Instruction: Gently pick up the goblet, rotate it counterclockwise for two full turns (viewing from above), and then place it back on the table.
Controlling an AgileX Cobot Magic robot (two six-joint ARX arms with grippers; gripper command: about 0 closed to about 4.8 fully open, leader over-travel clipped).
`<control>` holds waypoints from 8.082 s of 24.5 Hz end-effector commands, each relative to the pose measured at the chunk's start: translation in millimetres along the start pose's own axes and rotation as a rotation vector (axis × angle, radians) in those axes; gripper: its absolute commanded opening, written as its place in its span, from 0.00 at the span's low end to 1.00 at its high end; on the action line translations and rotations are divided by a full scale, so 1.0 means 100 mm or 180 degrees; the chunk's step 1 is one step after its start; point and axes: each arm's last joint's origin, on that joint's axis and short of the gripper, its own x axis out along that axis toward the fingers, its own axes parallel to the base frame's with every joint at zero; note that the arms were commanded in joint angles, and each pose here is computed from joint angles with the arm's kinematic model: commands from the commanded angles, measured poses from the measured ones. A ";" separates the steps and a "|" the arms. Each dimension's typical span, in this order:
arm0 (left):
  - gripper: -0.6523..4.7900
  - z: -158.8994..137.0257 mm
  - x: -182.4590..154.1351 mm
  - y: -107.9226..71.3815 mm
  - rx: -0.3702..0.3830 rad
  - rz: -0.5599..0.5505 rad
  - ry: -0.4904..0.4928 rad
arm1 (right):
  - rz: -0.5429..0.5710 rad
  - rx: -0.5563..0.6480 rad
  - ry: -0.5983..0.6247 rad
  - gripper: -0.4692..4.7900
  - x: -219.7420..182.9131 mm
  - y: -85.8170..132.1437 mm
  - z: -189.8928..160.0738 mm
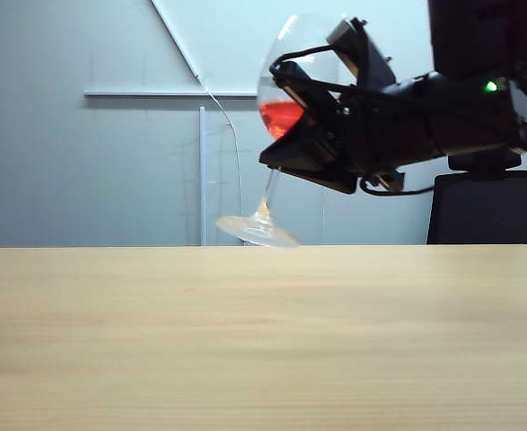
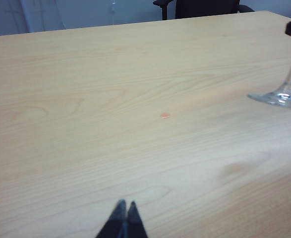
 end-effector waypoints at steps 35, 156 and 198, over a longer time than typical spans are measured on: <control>0.11 0.02 0.00 0.00 0.0015 0.0003 -0.0051 | 0.0450 -0.1599 0.0608 0.08 0.20 0.35 0.30; 0.11 0.08 -0.16 0.49 -0.0200 0.1598 -0.0384 | -0.1501 -0.1552 -0.0474 0.08 -1.50 0.34 0.31; 0.11 0.08 -0.16 0.48 -0.0200 0.1598 -0.0383 | -0.2438 -0.1099 -0.1019 0.08 -2.26 -0.22 -0.16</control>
